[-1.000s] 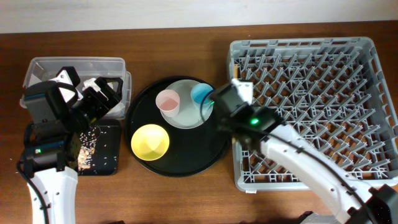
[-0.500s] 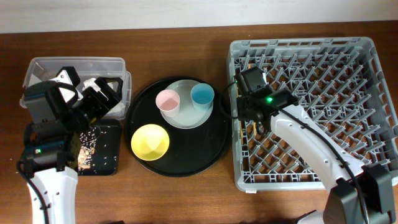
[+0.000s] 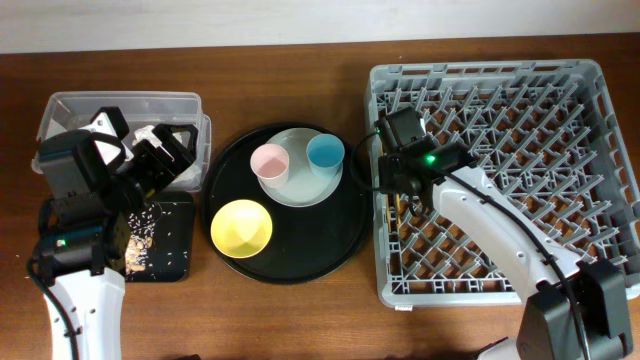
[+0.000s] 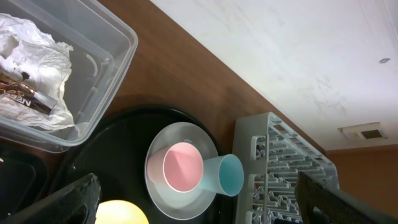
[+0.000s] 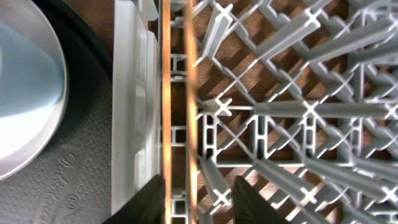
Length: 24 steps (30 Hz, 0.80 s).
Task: Sort waste into correct bins and load items into the dishwasher rack
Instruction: 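Place the second chopstick into the rack with the right gripper, then reach the right gripper to the blue cup and grasp it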
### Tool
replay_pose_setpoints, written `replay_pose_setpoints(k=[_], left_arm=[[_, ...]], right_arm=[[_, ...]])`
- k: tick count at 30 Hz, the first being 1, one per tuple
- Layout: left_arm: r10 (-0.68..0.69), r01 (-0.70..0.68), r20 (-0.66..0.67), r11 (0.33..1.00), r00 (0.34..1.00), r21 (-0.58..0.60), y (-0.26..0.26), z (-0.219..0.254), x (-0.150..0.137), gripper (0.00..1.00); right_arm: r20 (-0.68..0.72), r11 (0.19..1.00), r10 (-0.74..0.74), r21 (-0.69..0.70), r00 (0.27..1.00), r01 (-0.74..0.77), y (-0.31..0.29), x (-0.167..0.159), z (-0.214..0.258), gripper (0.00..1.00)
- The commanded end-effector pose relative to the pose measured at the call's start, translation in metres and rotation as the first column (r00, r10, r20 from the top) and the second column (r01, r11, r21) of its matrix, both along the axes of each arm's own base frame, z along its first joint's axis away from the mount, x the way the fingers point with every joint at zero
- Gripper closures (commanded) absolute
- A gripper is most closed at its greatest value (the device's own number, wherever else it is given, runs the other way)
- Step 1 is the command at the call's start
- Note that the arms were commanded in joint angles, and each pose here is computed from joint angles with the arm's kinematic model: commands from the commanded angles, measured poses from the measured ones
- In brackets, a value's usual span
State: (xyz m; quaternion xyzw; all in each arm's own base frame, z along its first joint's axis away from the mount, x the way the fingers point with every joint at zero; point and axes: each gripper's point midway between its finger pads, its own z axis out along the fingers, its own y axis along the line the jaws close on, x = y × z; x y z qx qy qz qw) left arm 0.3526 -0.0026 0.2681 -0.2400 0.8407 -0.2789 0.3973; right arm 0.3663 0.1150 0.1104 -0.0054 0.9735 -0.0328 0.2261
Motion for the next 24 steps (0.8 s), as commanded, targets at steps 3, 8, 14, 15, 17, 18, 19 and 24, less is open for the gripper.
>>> replay_pose_setpoints(k=[3, 8, 14, 15, 17, 18, 19, 24], left_arm=[[-0.004, 0.004, 0.026, 1.0, 1.0, 0.026, 0.003, 0.008, 0.001, 0.01], [-0.004, 0.004, 0.026, 1.0, 1.0, 0.026, 0.003, 0.008, 0.001, 0.01], [-0.004, 0.003, 0.026, 1.0, 1.0, 0.026, 0.003, 0.008, 0.001, 0.01], [-0.004, 0.004, 0.026, 1.0, 1.0, 0.026, 0.003, 0.008, 0.001, 0.01], [-0.004, 0.004, 0.026, 1.0, 1.0, 0.026, 0.003, 0.008, 0.001, 0.01], [-0.004, 0.004, 0.026, 1.0, 1.0, 0.026, 0.003, 0.008, 0.001, 0.01], [-0.004, 0.004, 0.026, 1.0, 1.0, 0.026, 0.003, 0.008, 0.001, 0.01], [-0.004, 0.004, 0.026, 1.0, 1.0, 0.026, 0.003, 0.008, 0.001, 0.01]], right_arm=[[-0.005, 1.0, -0.003, 0.011, 1.0, 0.003, 0.0, -0.002, 0.003, 0.51], [0.09, 0.914, 0.328, 0.223, 0.94, -0.34, 0.062, 0.001, 0.062, 0.71], [0.223, 0.829, 0.424, 0.293, 0.878, -0.475, 0.096, 0.021, 0.132, 0.77], [0.229, 0.822, 0.44, 0.287, 0.868, -0.492, 0.099, 0.026, 0.137, 0.76], [0.237, 0.791, 0.484, 0.293, 0.842, -0.537, 0.111, 0.034, 0.14, 0.72], [0.238, 0.772, 0.512, 0.296, 0.826, -0.563, 0.119, 0.038, 0.137, 0.7], [0.233, 0.765, 0.526, 0.291, 0.818, -0.575, 0.125, 0.042, 0.131, 0.69], [0.166, 0.737, 0.614, 0.228, 0.772, -0.636, 0.16, 0.048, 0.08, 0.69]])
